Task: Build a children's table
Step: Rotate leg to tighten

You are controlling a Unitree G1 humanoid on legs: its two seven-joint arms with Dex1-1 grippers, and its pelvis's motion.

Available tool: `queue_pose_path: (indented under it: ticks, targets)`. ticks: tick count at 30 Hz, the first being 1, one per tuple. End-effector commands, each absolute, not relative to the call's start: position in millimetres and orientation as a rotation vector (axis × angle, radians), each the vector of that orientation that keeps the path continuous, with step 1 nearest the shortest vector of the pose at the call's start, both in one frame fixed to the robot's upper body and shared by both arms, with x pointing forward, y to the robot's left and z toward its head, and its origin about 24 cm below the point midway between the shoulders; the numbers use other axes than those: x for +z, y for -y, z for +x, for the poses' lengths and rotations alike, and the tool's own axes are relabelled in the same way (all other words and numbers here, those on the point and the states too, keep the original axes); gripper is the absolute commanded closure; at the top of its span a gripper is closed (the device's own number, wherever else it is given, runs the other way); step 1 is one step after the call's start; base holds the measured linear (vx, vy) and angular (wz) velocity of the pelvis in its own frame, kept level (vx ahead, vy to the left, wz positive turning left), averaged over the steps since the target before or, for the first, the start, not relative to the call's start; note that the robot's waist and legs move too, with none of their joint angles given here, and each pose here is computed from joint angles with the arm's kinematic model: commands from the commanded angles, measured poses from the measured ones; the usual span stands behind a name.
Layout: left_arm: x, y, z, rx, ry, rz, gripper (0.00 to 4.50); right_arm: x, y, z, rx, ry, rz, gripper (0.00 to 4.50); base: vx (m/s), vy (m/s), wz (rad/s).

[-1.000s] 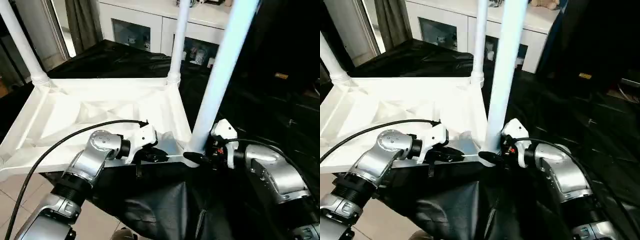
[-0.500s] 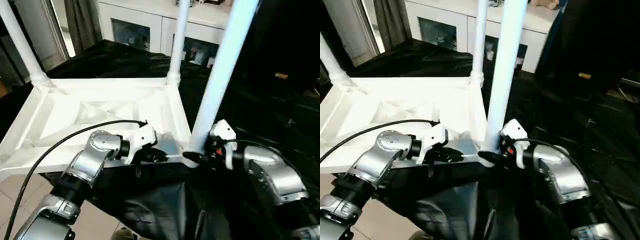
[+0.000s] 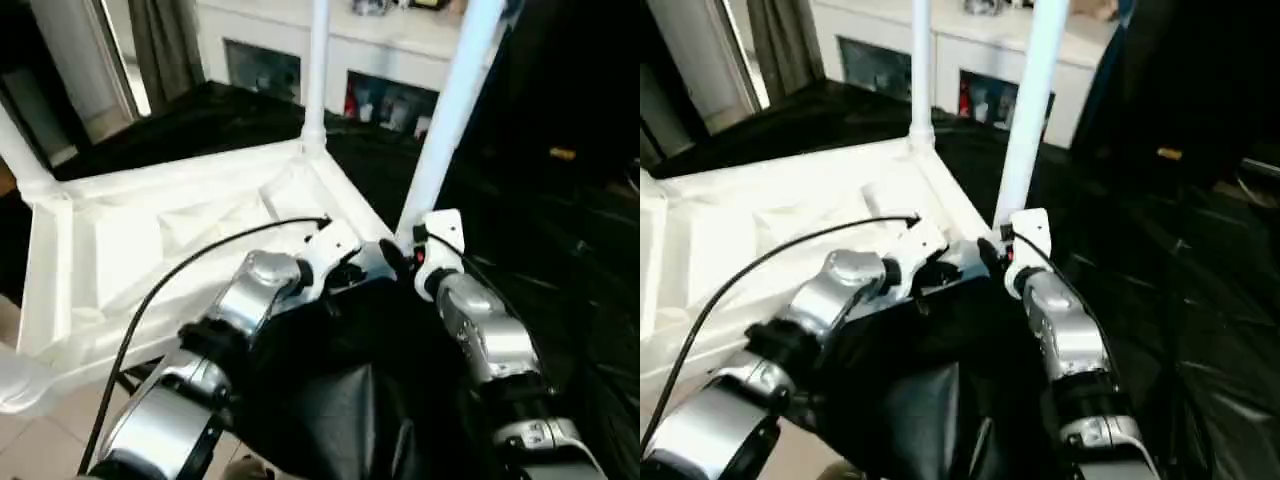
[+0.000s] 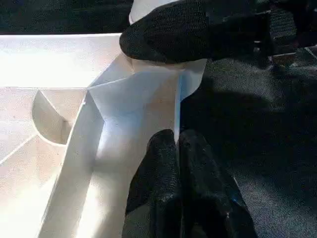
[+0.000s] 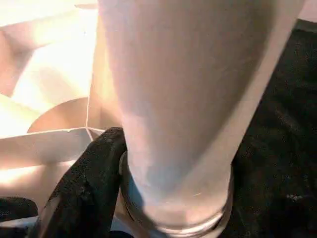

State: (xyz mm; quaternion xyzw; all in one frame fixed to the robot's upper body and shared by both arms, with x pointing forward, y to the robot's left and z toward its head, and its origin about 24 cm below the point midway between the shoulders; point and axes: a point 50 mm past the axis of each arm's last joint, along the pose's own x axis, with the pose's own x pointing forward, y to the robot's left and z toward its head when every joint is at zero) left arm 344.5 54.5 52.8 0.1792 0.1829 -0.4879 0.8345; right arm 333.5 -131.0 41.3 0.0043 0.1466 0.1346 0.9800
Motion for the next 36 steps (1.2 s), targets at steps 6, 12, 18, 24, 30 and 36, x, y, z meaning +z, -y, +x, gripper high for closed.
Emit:
queue_pose_path:
  ticks: [6,12,18,24,30,36]
  targets:
    - [63.4,-60.2,356.1,-0.938,-0.33,0.413,4.5,35.8,119.6,329.6,0.343,-0.299,0.044,0.97,0.0,0.0,0.0]
    - [61.3,-68.8,347.9,-1.059,-0.313,0.451,4.5,51.1,137.4,330.7,0.48,-0.248,0.01,0.73,0.0,0.0,0.0]
    - [61.3,-84.0,327.8,-1.266,-0.297,0.421,4.5,63.3,157.3,314.6,0.764,-0.253,-0.099,0.73,0.0,0.0,0.0]
    - [68.6,-90.8,315.0,-1.409,-0.279,0.399,4.5,61.7,166.7,296.9,0.942,-0.314,-0.152,0.73,0.0,0.0,0.0]
    - [74.8,-96.0,308.0,-1.459,-0.273,0.397,4.5,61.0,172.4,286.0,1.032,-0.374,-0.167,0.73,0.0,0.0,0.0]
    - [75.1,-96.9,306.8,-1.464,-0.277,0.397,4.5,62.4,171.0,285.0,1.048,-0.373,-0.152,0.96,0.0,0.0,0.0]
